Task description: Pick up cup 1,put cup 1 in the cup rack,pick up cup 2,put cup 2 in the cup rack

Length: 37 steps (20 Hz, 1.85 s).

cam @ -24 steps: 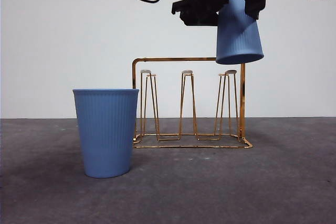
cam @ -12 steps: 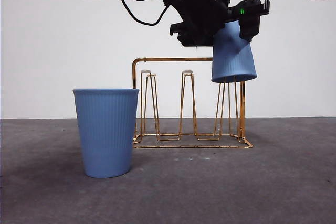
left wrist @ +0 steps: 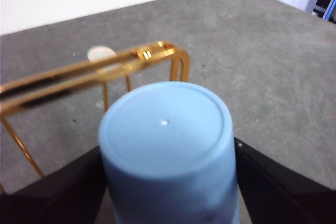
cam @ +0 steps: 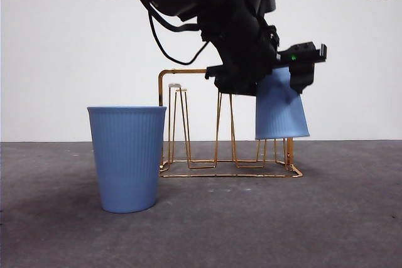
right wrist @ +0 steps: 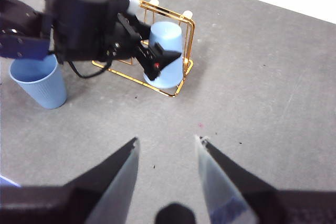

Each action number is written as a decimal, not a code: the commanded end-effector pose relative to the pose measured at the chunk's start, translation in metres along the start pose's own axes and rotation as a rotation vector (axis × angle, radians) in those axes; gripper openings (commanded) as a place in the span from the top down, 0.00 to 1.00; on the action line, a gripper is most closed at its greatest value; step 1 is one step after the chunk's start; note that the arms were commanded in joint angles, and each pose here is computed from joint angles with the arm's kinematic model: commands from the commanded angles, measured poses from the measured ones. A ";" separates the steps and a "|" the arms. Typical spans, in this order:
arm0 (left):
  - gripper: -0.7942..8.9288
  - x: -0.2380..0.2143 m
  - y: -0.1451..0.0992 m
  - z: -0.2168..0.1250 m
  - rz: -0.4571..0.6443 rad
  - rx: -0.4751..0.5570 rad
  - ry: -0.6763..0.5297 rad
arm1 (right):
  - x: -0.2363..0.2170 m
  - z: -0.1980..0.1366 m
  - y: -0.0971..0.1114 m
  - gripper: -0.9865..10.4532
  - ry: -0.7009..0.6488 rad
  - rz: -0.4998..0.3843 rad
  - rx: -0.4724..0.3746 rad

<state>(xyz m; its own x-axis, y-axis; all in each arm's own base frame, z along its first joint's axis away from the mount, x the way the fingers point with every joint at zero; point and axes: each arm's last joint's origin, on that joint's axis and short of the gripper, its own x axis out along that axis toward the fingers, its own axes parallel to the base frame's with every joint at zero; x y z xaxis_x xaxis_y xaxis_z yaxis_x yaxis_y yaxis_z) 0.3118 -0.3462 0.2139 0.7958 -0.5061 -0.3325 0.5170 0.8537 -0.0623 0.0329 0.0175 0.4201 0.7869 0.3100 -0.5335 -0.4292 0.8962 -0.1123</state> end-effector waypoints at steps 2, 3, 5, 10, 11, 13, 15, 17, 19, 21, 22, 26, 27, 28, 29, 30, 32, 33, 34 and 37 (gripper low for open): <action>0.92 0.006 -0.009 -0.019 -0.012 -0.018 0.069 | 0.001 0.001 0.000 0.75 -0.017 -0.002 0.000; 0.92 0.007 -0.009 -0.023 -0.003 -0.027 0.085 | 0.001 0.001 0.000 0.75 -0.020 -0.002 0.000; 0.93 0.008 -0.010 -0.029 0.011 -0.033 0.118 | 0.001 0.002 0.000 0.75 -0.022 -0.002 -0.008; 0.86 0.008 -0.009 -0.033 0.022 -0.020 0.163 | 0.001 0.002 0.000 0.75 -0.023 -0.002 -0.016; 0.76 0.007 -0.009 -0.035 0.025 -0.018 0.175 | 0.001 0.002 0.000 0.75 -0.023 -0.002 -0.016; 0.53 0.007 -0.009 -0.037 0.027 -0.024 0.199 | 0.001 0.002 0.000 0.75 -0.023 -0.002 -0.017; 0.49 0.007 -0.008 -0.039 0.032 -0.031 0.216 | 0.001 0.002 0.000 0.75 -0.023 -0.002 -0.017; 0.48 0.006 -0.008 -0.040 0.029 -0.027 0.233 | 0.001 0.002 0.000 0.75 -0.023 -0.002 -0.020; 0.43 0.006 -0.007 -0.040 0.017 -0.042 0.245 | 0.001 0.002 0.000 0.75 -0.023 -0.002 -0.021; 0.43 0.006 -0.006 -0.042 0.017 -0.057 0.265 | 0.001 0.002 0.000 0.75 -0.023 -0.002 -0.021; 0.43 0.005 -0.006 -0.042 0.007 -0.061 0.278 | 0.001 0.002 0.000 0.75 -0.023 -0.002 -0.022; 0.43 0.001 -0.005 -0.046 0.008 -0.054 0.346 | 0.001 0.002 0.000 0.75 -0.023 -0.002 -0.024; 0.43 0.000 -0.004 -0.046 0.001 -0.051 0.368 | 0.001 0.002 0.000 0.75 -0.023 -0.002 -0.025; 0.43 -0.002 -0.004 -0.046 0.004 -0.051 0.386 | 0.001 0.002 0.000 0.75 -0.023 -0.002 -0.025; 0.43 -0.004 -0.004 -0.046 0.005 -0.051 0.402 | 0.001 0.002 0.000 0.75 -0.022 -0.002 -0.025; 0.43 -0.006 -0.004 -0.045 -0.003 -0.049 0.417 | 0.001 0.002 0.000 0.75 -0.022 -0.002 -0.025; 0.43 -0.010 -0.004 -0.044 -0.015 -0.060 0.441 | 0.001 0.002 0.000 0.75 -0.022 -0.002 -0.024; 0.43 -0.012 -0.004 -0.042 -0.034 -0.066 0.456 | 0.001 0.002 0.000 0.75 -0.022 -0.002 -0.024; 0.43 -0.015 -0.005 -0.041 -0.051 -0.073 0.470 | 0.001 0.002 0.000 0.75 -0.022 -0.002 -0.024; 0.43 -0.027 -0.005 -0.035 -0.099 -0.096 0.540 | 0.001 0.002 0.000 0.75 -0.022 -0.002 -0.023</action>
<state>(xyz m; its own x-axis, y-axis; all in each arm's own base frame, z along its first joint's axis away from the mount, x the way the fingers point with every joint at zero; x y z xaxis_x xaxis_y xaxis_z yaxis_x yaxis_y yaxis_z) 0.2783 -0.3329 0.1902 0.4617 -0.4655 -0.7551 0.5345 0.8253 -0.1820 0.0337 0.0182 0.4218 0.7952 0.3170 -0.5169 -0.4390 0.8890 -0.1301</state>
